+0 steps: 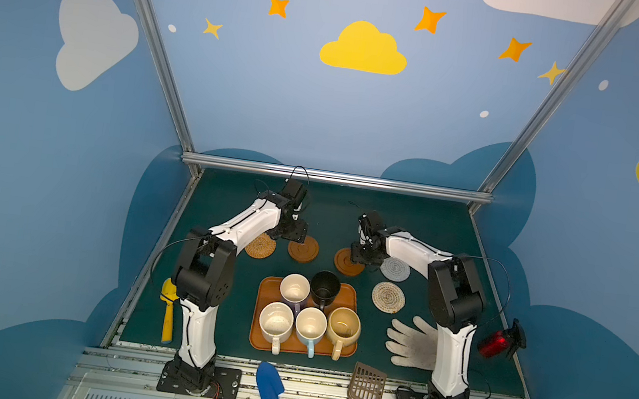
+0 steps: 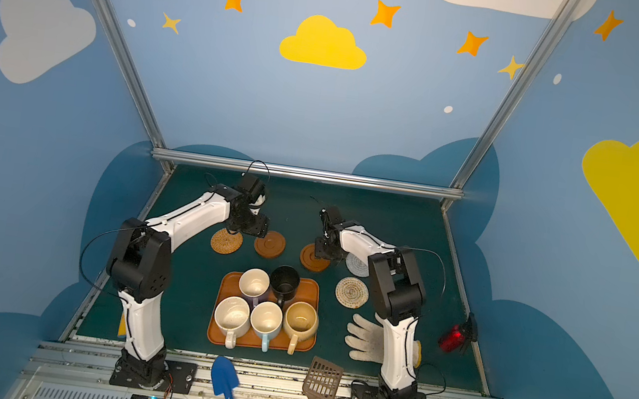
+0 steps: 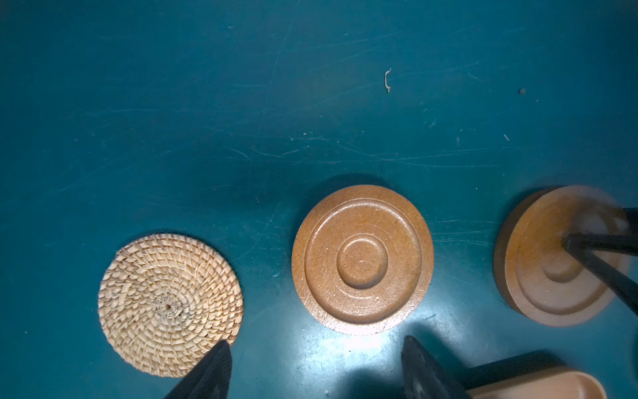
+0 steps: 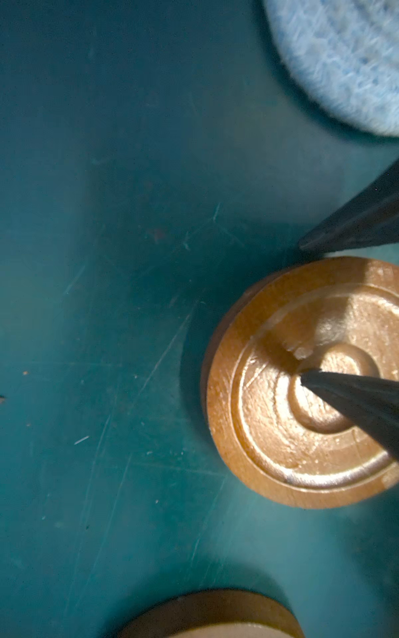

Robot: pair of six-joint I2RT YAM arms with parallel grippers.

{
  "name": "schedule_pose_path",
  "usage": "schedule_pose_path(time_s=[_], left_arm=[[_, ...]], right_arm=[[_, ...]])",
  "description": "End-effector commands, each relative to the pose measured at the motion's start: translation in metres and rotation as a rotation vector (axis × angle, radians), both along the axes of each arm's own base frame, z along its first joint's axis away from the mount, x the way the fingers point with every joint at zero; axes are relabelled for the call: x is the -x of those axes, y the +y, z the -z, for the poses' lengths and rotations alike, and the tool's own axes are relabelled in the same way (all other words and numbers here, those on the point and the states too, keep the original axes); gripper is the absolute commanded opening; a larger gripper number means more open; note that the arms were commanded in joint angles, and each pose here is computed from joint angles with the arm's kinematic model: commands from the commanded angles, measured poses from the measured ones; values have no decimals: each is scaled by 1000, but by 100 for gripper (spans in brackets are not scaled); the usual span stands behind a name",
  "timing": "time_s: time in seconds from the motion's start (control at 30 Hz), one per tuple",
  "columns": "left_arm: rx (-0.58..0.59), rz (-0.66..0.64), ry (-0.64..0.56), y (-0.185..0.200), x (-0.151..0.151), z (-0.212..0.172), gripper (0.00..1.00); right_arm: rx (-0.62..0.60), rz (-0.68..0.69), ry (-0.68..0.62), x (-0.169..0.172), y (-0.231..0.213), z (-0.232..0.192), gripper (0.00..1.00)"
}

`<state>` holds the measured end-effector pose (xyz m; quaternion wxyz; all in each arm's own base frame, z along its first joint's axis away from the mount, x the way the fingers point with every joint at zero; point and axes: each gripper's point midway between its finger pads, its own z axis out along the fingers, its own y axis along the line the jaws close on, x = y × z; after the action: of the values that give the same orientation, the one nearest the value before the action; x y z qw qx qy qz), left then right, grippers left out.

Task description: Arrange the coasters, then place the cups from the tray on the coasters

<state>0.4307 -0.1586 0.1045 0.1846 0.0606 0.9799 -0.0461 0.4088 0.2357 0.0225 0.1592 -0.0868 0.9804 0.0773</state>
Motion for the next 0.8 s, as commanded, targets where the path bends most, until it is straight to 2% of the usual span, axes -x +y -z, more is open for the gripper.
schedule_pose_path(time_s=[0.0,0.17,0.43,0.6,0.73,0.77], left_arm=[[22,1,-10,-4,0,-9,78],[21,1,-15,-3,1,-13,78],[28,0,-23,-4,1,-17,78],[48,0,-44,-6,0,-32,79],[66,7,-78,-9,-2,-53,86],[76,11,-86,-11,-2,-58,91]], right_arm=[[49,-3,87,9,-5,35,55],[78,13,77,-4,-9,36,55],[38,-11,59,-9,1,27,55],[-8,-13,-14,-11,7,-13,66],[-46,-7,-60,-13,5,-48,72],[-57,-4,-73,-12,3,-56,73]])
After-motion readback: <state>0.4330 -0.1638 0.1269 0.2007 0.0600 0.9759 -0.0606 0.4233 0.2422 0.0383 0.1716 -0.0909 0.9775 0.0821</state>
